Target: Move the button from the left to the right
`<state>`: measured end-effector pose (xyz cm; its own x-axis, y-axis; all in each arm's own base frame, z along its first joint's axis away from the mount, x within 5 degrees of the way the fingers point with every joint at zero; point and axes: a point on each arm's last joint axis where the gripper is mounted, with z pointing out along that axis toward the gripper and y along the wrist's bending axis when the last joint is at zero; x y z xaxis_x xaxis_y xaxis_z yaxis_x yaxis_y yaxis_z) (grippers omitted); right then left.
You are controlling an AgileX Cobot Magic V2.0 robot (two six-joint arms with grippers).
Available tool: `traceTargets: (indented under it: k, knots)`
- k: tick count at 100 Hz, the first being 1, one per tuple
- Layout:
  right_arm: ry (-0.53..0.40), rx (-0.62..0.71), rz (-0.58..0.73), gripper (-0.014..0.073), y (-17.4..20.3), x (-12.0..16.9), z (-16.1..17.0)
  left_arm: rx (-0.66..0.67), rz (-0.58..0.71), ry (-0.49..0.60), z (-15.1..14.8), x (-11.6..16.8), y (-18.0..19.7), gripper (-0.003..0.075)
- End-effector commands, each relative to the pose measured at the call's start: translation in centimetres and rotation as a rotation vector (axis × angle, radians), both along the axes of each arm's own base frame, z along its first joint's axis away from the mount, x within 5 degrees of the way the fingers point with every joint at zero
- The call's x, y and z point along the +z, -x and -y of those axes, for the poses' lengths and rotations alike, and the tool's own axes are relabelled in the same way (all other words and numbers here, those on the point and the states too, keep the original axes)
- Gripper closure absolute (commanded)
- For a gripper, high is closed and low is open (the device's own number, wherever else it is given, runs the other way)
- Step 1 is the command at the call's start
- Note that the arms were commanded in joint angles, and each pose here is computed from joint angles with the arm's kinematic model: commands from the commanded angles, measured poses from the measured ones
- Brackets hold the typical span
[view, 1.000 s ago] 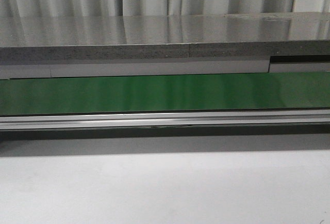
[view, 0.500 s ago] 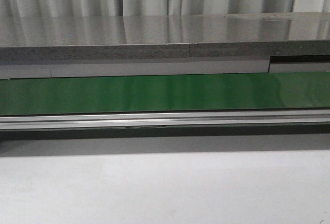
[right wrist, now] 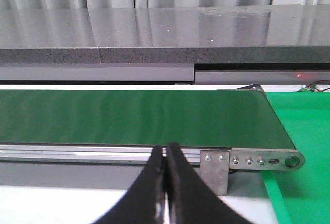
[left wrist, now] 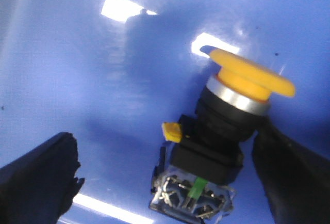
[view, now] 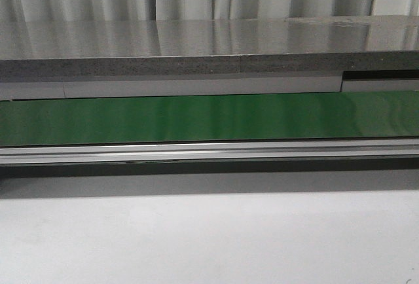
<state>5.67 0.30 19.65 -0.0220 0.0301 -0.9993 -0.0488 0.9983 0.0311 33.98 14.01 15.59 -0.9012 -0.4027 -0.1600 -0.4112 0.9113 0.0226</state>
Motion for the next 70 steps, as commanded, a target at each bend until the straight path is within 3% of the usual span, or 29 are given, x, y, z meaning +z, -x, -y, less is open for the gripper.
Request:
traceTargets:
  k: [1, 11, 18, 37, 47, 70]
  knots:
    - [0.008, -0.002, 0.114, 0.0663, 0.2, 1.3, 0.0, -0.001, 0.077, -0.024, -0.1, 1.9, -0.5, 0.0067]
    - [0.008, -0.002, 0.114, 0.0663, 0.2, 1.3, 0.0, -0.003, 0.090, -0.030, -0.2, 1.9, -0.7, 0.0118]
    - [0.008, -0.002, 0.114, 0.0663, 0.2, 1.3, 0.0, -0.004, 0.096, -0.032, -0.2, 1.9, -0.7, 0.0199]
    - [0.008, -0.002, 0.114, 0.0663, 0.2, 1.3, 0.0, -0.004, 0.096, -0.032, -0.2, 1.9, -0.7, 0.0580]
    - [0.008, -0.002, 0.114, 0.0663, 0.2, 1.3, 0.0, -0.003, 0.096, -0.032, -0.2, 2.1, -0.7, 0.0737]
    - [0.008, -0.002, 0.114, 0.0663, 0.2, 1.3, 0.0, 0.007, 0.201, -0.056, 0.0, 5.9, -0.4, 0.0741]
